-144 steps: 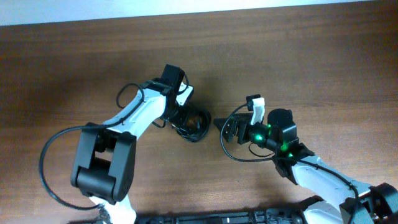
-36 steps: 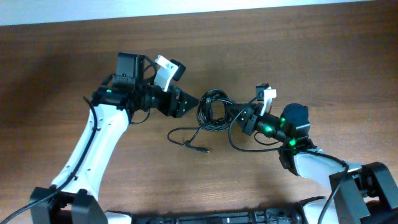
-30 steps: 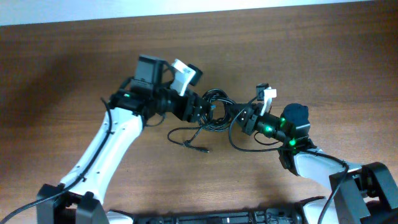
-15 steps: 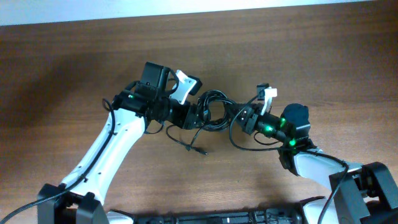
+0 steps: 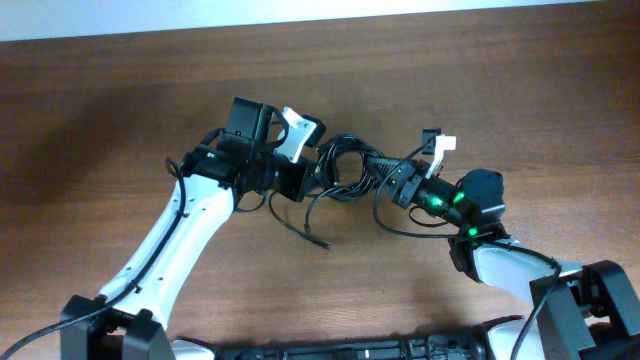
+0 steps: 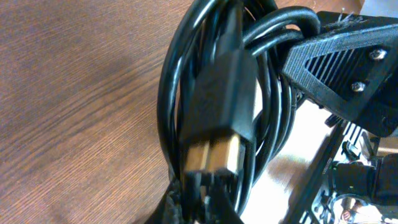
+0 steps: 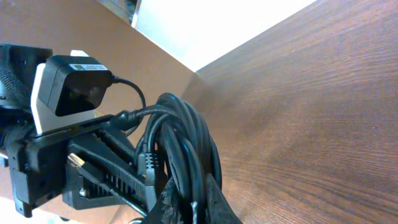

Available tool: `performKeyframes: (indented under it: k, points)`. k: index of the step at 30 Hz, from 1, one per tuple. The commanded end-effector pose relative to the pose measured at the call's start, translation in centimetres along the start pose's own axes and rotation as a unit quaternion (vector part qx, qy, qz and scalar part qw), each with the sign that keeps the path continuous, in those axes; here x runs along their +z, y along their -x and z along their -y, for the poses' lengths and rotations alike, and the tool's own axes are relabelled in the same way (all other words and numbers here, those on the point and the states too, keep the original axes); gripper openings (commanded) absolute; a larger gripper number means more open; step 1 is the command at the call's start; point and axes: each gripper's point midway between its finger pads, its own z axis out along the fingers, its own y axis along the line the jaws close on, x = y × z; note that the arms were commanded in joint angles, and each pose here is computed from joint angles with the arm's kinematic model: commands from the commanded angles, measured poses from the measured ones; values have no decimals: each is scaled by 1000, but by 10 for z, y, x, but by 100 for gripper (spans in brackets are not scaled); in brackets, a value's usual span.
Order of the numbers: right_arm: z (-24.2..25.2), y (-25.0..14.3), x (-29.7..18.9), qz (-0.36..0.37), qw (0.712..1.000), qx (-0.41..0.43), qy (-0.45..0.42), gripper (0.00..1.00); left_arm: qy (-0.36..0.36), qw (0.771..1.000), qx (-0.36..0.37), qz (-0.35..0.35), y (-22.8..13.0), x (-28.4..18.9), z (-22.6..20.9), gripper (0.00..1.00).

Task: Untangle cables
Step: 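Lift the bundle with both grippers and pull loops apart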

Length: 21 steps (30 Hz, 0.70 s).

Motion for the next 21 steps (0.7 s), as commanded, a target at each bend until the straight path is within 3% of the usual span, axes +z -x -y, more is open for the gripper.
performKeyframes:
  k: [1,3,7,8,10,15,21]
  points:
    - [-11,11,1,13,1000,-15,13,14,-31,998,52,1,-2,3,15,0]
    - [-7,9,0,9,998,-58,5,24,-25,996,90,8,0,0,9,0]
    - [7,8,-10,-9,998,-63,-4,37,78,995,48,25,5,-24,-55,0]
    - [-3,8,-11,-15,997,-67,20,47,81,995,39,32,6,-30,-63,0]
    - [-13,10,-11,-15,997,-62,42,55,86,995,34,34,6,-33,-67,0]
    - [-28,-2,5,-13,998,-35,48,56,75,995,53,31,8,-24,-54,0]
    - [-27,-13,33,52,998,14,-26,55,27,996,87,17,6,-6,-17,0]
